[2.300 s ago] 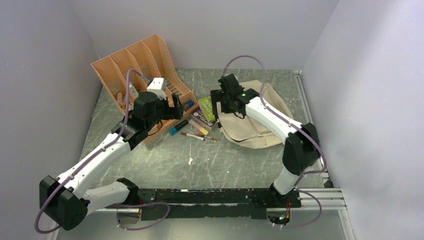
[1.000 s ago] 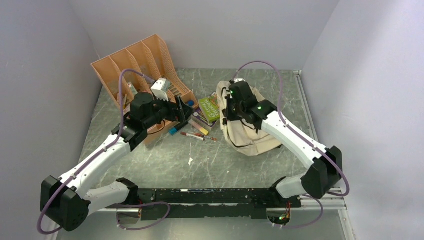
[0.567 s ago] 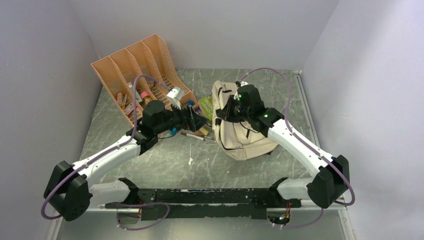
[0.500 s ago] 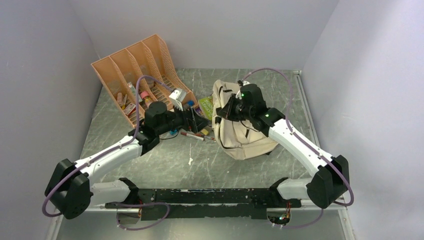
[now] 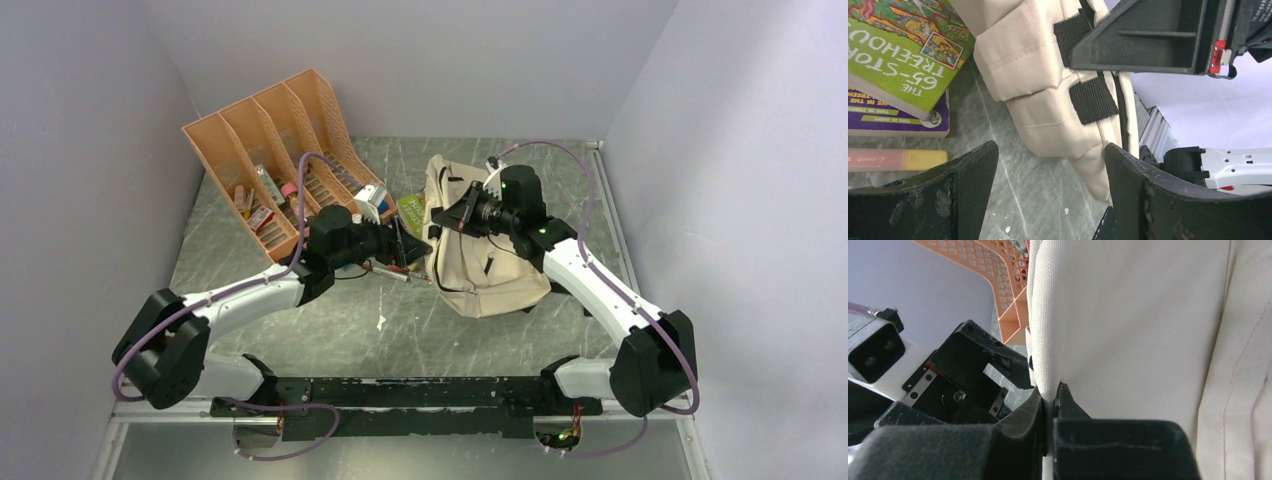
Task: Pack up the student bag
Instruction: Unzip the student bag at the center of the board.
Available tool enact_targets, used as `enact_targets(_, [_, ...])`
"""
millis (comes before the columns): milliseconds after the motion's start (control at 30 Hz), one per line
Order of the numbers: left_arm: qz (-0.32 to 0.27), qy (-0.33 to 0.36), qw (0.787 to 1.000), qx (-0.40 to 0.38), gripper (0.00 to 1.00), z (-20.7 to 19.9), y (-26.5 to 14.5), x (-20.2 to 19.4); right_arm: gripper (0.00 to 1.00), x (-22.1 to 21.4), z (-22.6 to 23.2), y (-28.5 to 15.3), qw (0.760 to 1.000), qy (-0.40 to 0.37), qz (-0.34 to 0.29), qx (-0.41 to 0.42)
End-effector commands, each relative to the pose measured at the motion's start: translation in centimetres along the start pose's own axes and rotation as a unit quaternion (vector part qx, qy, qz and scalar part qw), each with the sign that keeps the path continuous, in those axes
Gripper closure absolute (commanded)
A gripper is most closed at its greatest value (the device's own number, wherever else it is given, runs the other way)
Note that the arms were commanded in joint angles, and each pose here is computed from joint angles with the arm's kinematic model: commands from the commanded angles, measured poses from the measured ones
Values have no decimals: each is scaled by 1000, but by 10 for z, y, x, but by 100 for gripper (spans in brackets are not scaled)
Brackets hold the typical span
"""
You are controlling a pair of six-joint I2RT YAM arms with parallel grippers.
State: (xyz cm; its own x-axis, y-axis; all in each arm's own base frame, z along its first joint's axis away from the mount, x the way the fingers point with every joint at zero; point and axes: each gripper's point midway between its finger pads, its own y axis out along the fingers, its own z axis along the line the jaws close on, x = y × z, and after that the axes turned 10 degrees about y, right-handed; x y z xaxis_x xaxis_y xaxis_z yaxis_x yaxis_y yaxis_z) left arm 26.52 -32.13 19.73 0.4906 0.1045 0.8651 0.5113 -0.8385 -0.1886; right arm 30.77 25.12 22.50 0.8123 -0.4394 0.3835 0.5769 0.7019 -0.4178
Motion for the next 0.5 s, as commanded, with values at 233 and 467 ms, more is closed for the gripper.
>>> enact_targets(233, [-25,-4,998,-61,25,-25,26,20,98,-4,35,-9,996,-2,16,84])
enact_targets(467, [-9,-7,998,-64,67,-24,30,14,91,-3,28,-8,997,-12,13,70])
